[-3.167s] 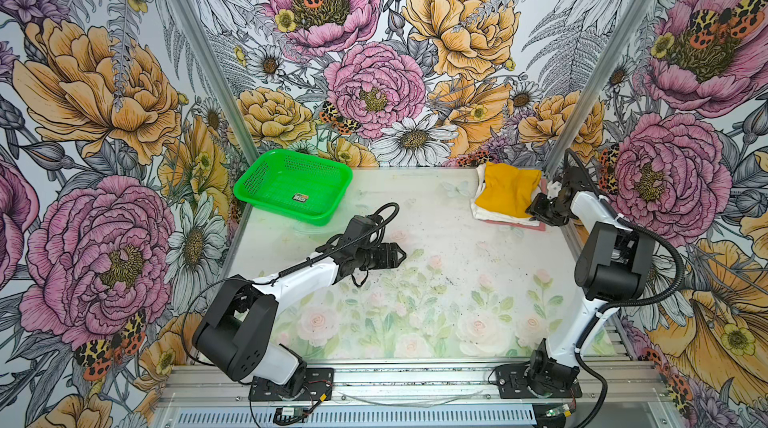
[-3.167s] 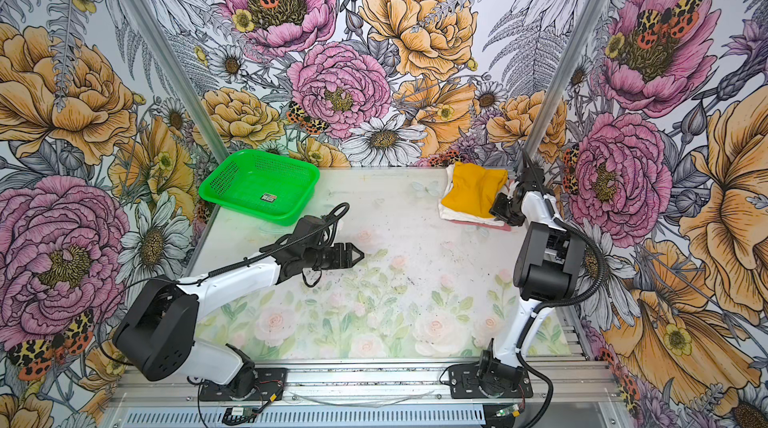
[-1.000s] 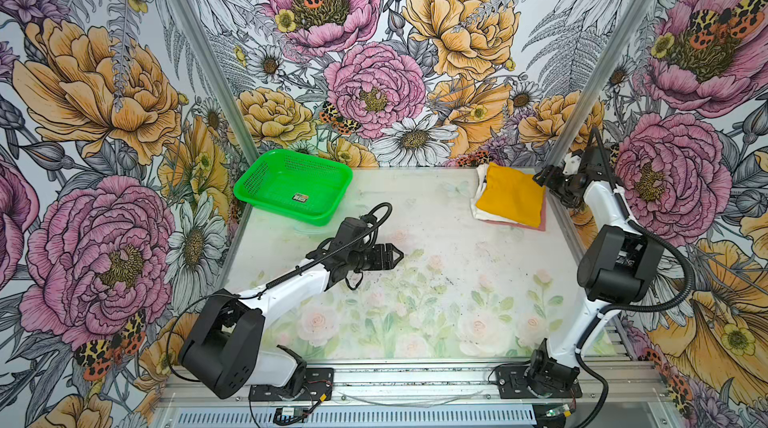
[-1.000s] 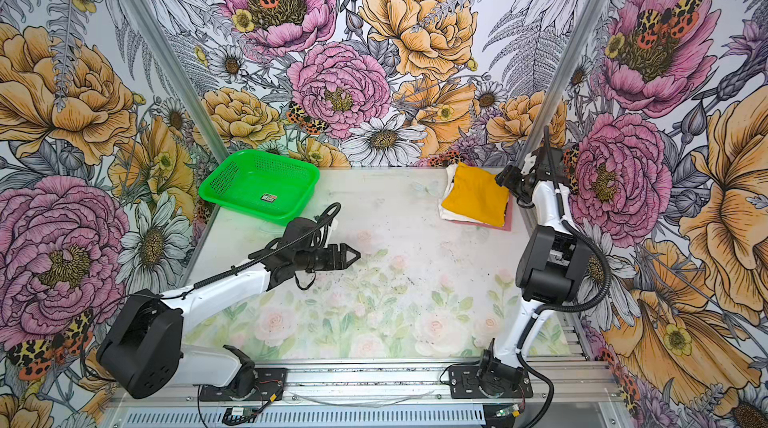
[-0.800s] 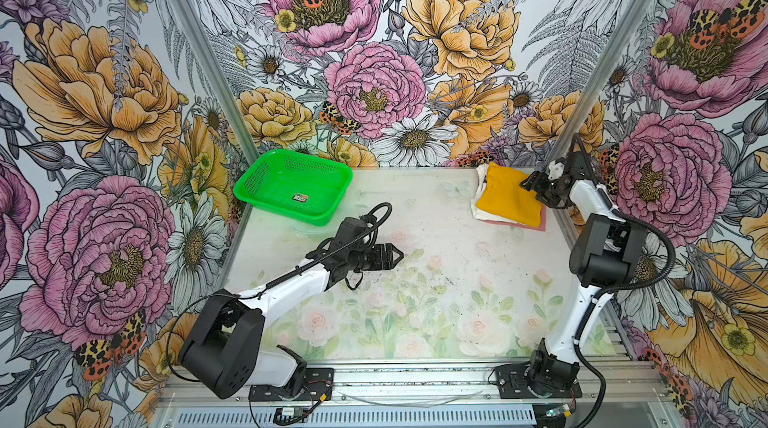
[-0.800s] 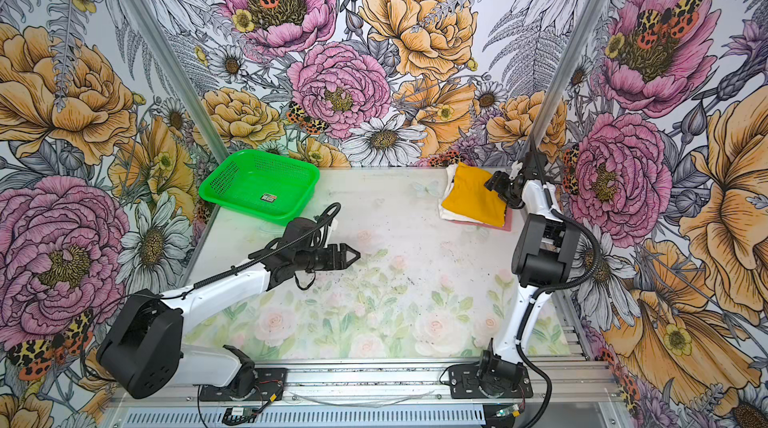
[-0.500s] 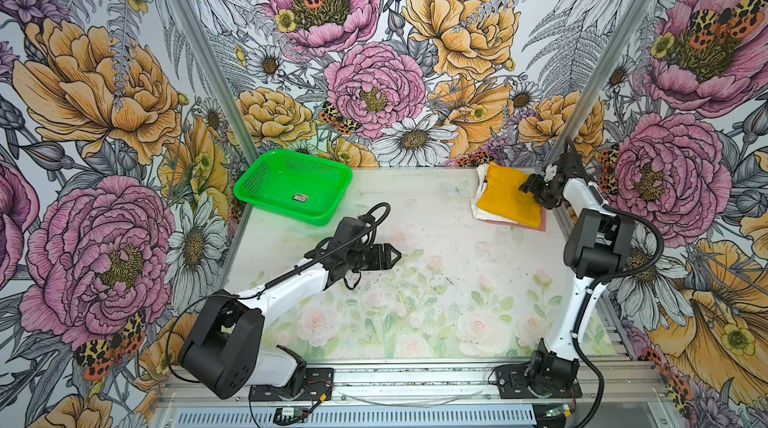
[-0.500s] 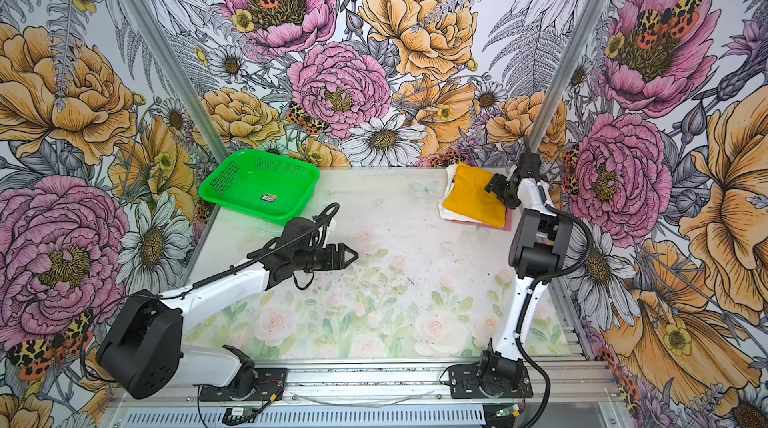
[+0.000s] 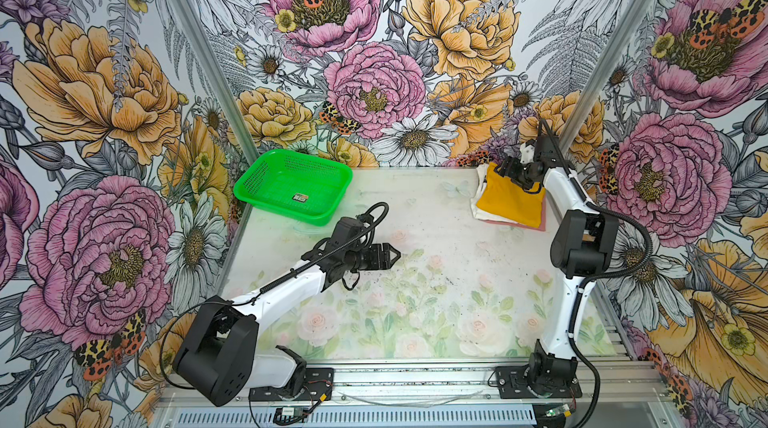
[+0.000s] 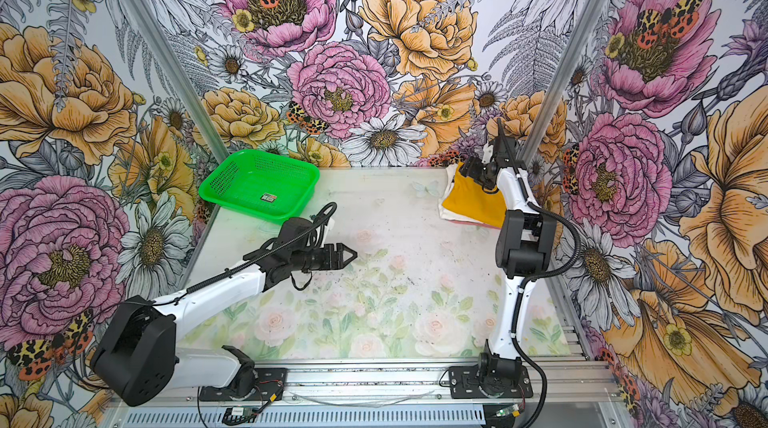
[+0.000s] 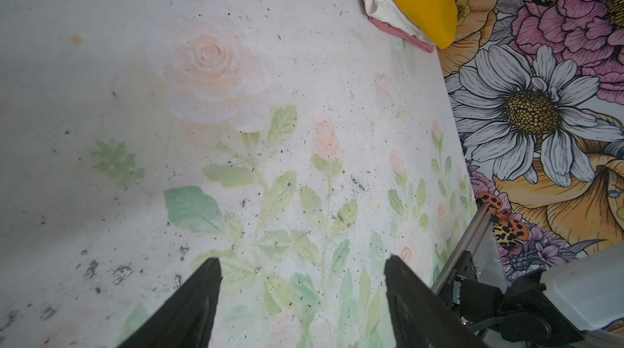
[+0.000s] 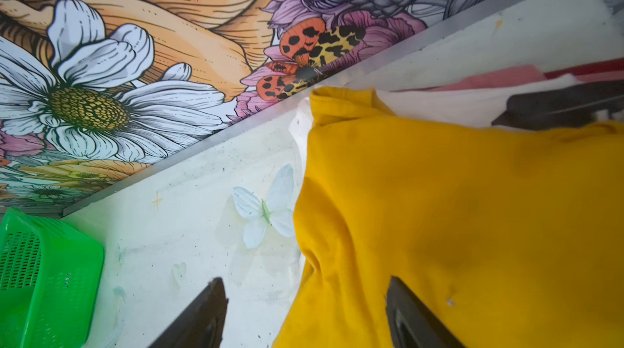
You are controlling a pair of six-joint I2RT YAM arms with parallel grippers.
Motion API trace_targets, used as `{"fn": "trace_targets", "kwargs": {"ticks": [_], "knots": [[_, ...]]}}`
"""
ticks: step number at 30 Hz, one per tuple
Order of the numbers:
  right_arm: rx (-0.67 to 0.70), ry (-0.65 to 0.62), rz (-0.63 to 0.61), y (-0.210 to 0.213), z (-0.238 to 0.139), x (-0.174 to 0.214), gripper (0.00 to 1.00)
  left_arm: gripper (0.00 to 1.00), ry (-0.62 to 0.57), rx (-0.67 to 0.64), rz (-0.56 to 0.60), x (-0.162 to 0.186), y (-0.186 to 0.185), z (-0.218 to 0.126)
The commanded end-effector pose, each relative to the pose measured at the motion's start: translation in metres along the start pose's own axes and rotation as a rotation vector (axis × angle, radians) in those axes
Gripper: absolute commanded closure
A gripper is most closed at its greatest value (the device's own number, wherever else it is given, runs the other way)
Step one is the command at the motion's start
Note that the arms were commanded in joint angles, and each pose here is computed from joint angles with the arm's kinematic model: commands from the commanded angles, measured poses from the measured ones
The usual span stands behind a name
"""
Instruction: Fold and stack the t-shirts
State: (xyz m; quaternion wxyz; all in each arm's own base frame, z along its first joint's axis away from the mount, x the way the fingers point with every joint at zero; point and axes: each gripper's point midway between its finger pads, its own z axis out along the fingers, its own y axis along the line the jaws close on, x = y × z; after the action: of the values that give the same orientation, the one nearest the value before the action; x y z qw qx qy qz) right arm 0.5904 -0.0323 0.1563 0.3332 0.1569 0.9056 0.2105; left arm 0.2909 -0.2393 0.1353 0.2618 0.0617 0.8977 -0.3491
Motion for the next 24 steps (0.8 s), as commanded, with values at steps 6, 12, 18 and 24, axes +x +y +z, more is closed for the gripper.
{"fn": "trace_targets", "kwargs": {"ticks": [6, 12, 18, 24], "knots": [[-0.024, 0.010, 0.047, -0.005, 0.028, -0.003, 0.24, 0.22, -0.025, -0.012, 0.018, 0.000, 0.005, -0.015], [-0.070, -0.015, -0.018, 0.033, 0.003, -0.006, 0.24, 0.22, -0.043, 0.001, 0.020, -0.002, 0.000, -0.022], [-0.075, 0.026, -0.026, 0.040, 0.012, 0.015, 0.24, 0.22, -0.056, 0.011, 0.027, -0.003, -0.004, -0.026], [-0.039, 0.085, 0.012, 0.019, 0.043, 0.038, 0.24, 0.21, -0.057, 0.013, 0.034, -0.002, -0.008, -0.030]]}}
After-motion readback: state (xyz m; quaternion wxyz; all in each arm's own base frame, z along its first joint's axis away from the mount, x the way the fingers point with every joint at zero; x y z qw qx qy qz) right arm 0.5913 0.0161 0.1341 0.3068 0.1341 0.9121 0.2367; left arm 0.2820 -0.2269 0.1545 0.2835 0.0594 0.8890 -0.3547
